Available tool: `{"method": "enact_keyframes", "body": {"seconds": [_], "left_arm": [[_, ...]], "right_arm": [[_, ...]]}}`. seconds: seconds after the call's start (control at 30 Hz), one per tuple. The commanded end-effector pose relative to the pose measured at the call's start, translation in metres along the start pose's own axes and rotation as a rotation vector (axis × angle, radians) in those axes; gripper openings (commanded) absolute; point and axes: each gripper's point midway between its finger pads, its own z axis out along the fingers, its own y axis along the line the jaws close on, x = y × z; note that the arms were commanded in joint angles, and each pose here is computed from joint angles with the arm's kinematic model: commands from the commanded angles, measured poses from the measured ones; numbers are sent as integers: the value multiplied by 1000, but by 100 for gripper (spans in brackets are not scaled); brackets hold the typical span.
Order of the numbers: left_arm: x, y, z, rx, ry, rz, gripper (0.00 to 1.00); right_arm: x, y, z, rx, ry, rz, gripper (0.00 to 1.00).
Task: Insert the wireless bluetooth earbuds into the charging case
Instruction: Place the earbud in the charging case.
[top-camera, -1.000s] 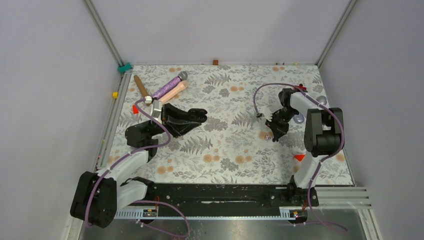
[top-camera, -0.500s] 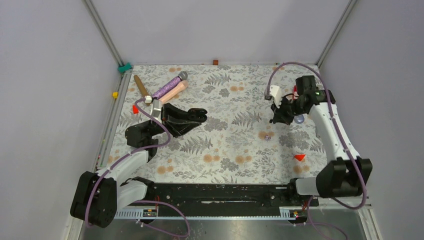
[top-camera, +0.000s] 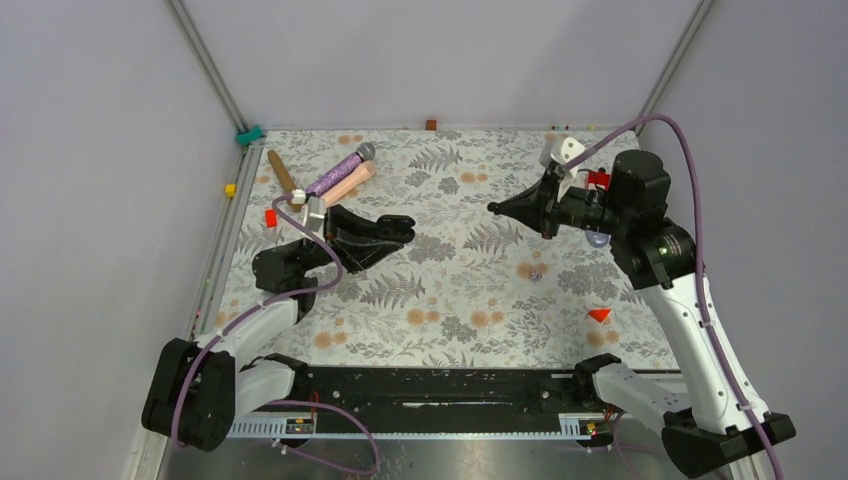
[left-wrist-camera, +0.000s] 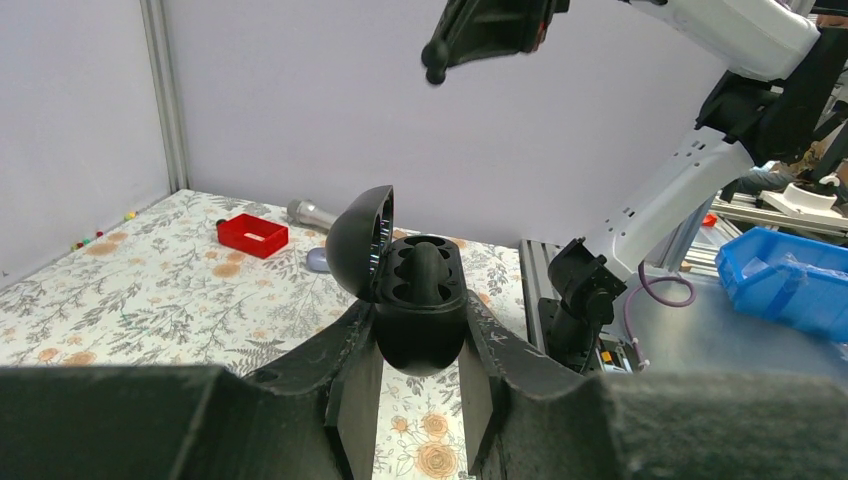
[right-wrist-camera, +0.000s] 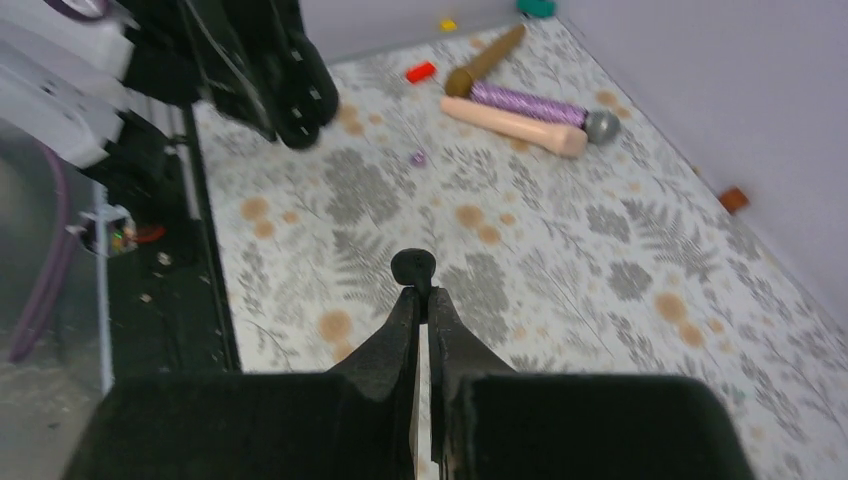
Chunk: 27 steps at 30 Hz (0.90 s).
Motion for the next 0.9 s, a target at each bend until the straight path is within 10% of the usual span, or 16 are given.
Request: {"method": "enact_keyframes", "body": {"seconds": [0.0, 0.87], "left_arm": [[-15, -4, 5, 28, -37, 74, 0], [22, -12, 21, 125, 89, 0, 0]], "right_arm": [[-48, 17, 23, -100, -105, 103, 0], [-5, 86, 69, -307, 136, -8, 0]]}}
